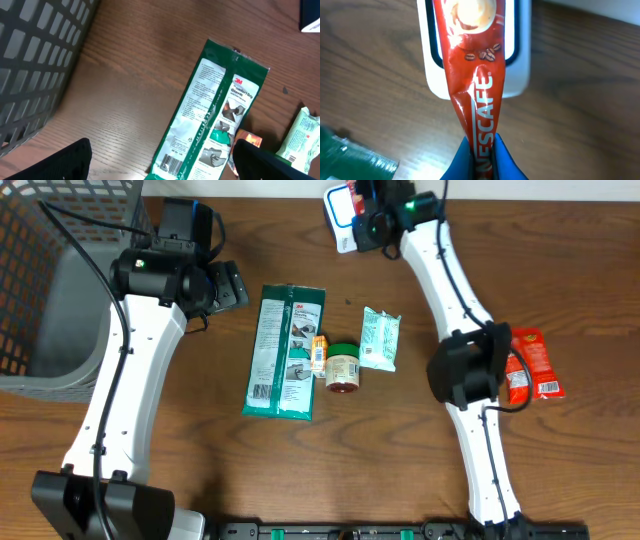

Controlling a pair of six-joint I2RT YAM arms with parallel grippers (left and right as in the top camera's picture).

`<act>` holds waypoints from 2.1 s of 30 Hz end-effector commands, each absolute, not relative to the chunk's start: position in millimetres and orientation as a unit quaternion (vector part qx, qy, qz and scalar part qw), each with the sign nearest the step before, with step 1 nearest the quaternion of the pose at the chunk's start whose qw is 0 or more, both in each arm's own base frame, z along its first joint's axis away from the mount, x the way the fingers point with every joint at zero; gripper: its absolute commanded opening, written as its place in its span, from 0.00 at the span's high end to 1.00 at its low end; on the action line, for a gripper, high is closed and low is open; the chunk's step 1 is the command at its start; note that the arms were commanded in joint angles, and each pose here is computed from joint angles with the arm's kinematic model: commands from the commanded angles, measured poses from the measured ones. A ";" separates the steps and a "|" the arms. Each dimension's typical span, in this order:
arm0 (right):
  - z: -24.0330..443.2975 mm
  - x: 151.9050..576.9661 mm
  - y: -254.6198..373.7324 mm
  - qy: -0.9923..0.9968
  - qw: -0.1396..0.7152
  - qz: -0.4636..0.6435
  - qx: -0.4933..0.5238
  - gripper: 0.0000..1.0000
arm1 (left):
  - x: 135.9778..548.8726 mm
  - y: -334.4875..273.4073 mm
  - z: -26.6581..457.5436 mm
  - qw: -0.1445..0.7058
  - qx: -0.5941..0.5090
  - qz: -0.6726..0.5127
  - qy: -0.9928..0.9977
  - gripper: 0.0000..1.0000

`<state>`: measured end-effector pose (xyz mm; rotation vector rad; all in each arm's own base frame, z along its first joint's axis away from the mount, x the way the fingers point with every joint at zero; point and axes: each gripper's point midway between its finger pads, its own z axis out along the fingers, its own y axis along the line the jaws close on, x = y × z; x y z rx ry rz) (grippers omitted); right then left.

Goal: Scan the item barcode
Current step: 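Raise the stick pack with the right gripper up to the scanner, then carry the stick pack right and drop it by the red bag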

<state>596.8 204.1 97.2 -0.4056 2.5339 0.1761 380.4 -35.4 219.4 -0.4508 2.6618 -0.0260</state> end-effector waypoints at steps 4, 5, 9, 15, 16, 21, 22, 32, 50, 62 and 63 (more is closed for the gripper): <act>74.7 601.3 214.3 0.942 0.281 0.053 -0.175 0.99 | 379.8 -31.7 218.4 0.218 -0.163 -0.001 0.962 0.10; 72.3 602.1 212.3 0.943 0.280 0.047 -0.173 0.99 | 379.8 -31.7 218.4 0.218 -0.163 -0.001 0.962 0.10; 66.4 603.1 208.2 0.945 0.278 0.035 -0.170 0.99 | 379.8 -31.7 218.4 0.218 -0.163 -0.001 0.962 0.10; 65.8 602.3 208.8 0.945 0.276 0.035 -0.171 0.99 | 379.8 -31.7 218.4 0.218 -0.163 -0.001 0.962 0.10; 65.6 601.6 209.4 0.945 0.275 0.035 -0.171 0.99 | 379.8 -31.7 218.4 0.218 -0.163 -0.001 0.962 0.10; 64.7 600.2 209.5 0.946 0.272 0.035 -0.172 0.99 | 379.8 -31.7 218.4 0.218 -0.163 -0.001 0.962 0.10; 64.7 600.2 209.5 0.946 0.272 0.035 -0.172 0.99 | 379.7 -31.7 218.3 0.217 -0.163 -0.001 0.962 0.10; 59.6 600.0 209.3 0.947 0.268 0.034 -0.172 0.99 | 379.8 -31.7 218.4 0.218 -0.163 -0.001 0.962 0.10; 241.2 491.1 179.0 0.950 0.249 0.062 -0.178 0.99 | 379.8 -31.7 218.4 0.218 -0.163 -0.001 0.962 0.10; 265.4 413.8 135.5 0.978 0.158 0.048 -0.126 0.99 | 379.8 -31.7 218.4 0.218 -0.163 -0.001 0.962 0.10; 267.3 410.9 134.2 0.979 0.158 0.047 -0.124 0.99 | 379.8 -31.7 218.4 0.218 -0.163 -0.001 0.962 0.10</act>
